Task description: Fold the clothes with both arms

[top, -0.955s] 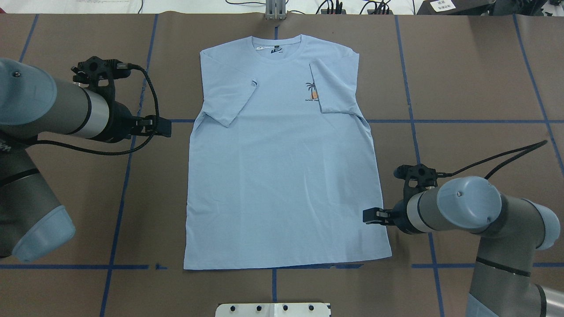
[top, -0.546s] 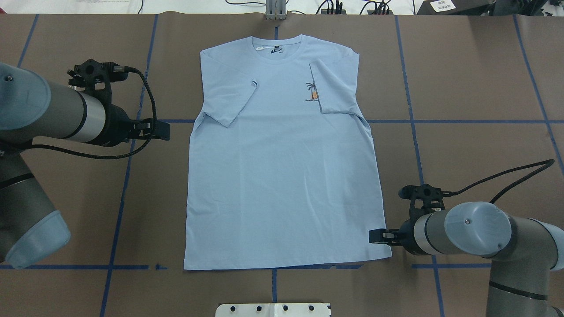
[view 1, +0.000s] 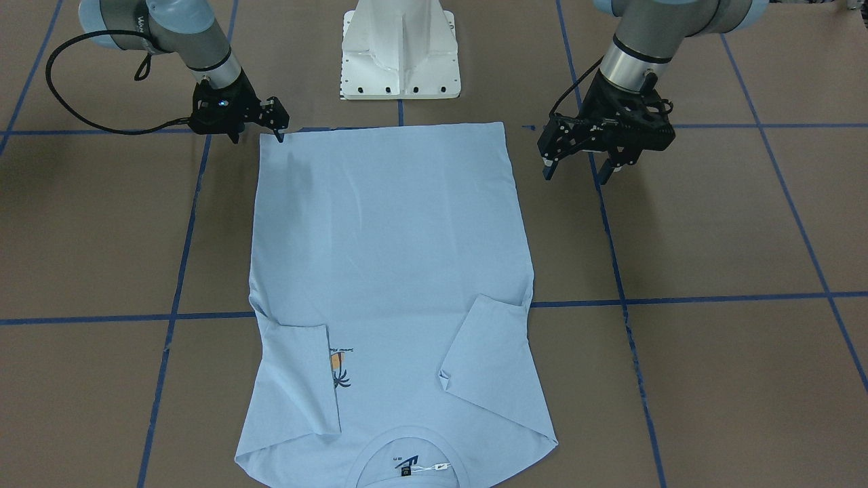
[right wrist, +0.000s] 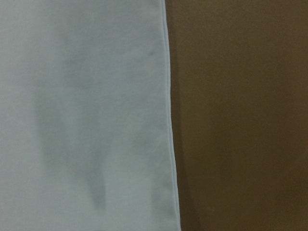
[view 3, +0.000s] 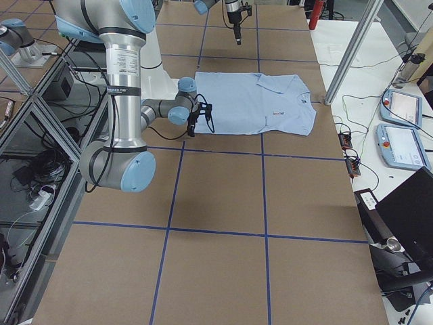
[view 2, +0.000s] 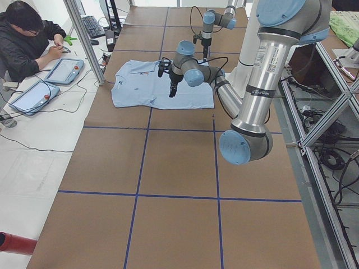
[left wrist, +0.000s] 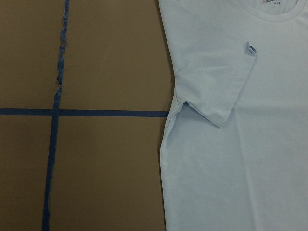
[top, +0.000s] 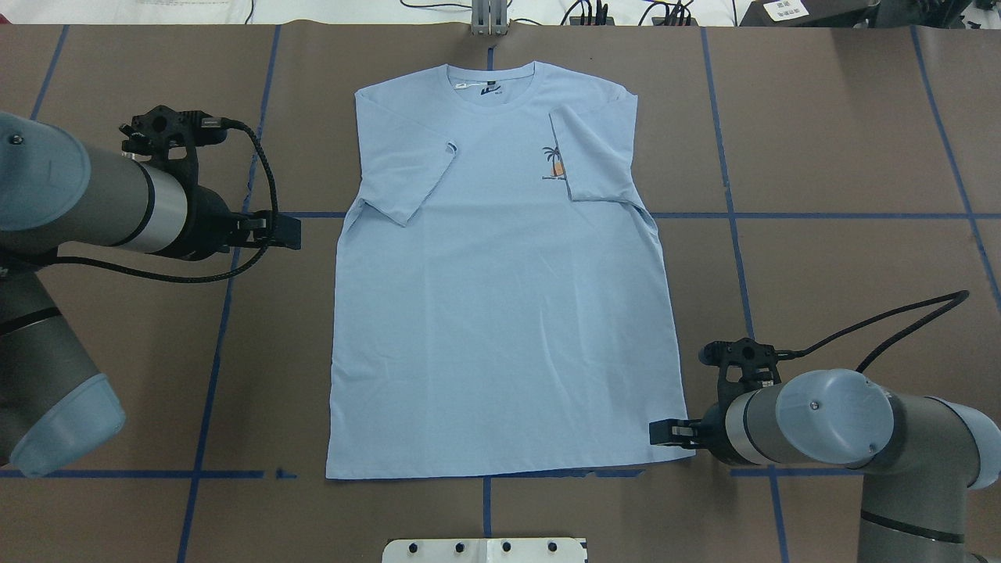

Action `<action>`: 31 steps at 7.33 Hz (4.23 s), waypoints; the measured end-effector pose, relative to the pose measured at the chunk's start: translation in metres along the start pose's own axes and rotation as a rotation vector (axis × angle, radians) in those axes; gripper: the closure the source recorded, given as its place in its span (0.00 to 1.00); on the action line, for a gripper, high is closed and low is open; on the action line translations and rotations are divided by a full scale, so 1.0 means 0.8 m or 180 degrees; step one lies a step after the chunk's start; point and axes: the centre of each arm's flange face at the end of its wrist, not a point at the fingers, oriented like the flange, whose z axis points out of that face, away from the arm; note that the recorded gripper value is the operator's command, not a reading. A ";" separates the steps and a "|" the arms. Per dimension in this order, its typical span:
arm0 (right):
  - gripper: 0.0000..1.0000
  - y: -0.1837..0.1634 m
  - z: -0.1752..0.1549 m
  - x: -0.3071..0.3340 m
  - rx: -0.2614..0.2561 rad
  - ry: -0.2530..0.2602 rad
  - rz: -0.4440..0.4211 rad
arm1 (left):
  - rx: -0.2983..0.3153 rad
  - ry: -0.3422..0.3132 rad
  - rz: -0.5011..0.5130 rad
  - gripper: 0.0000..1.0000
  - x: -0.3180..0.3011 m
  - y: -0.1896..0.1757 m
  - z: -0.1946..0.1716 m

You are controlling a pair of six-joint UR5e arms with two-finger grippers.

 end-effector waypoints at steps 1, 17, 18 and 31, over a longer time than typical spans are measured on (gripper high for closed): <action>0.36 0.001 0.001 -0.006 -0.0011 0.0030 0.0001 | 0.0000 0.0001 0.0000 0.00 0.000 0.000 0.000; 1.00 0.005 -0.080 -0.040 0.0046 -0.0386 -0.0058 | -0.0547 -0.0132 -0.0994 0.01 0.084 0.222 0.079; 1.00 0.004 -0.084 -0.044 0.0057 -0.0423 -0.0060 | -0.0573 -0.0221 -0.1038 0.01 0.092 0.262 0.097; 1.00 0.000 -0.091 -0.053 0.0070 -0.0487 -0.0063 | -0.0683 -0.0673 -0.0917 0.62 0.091 0.331 0.155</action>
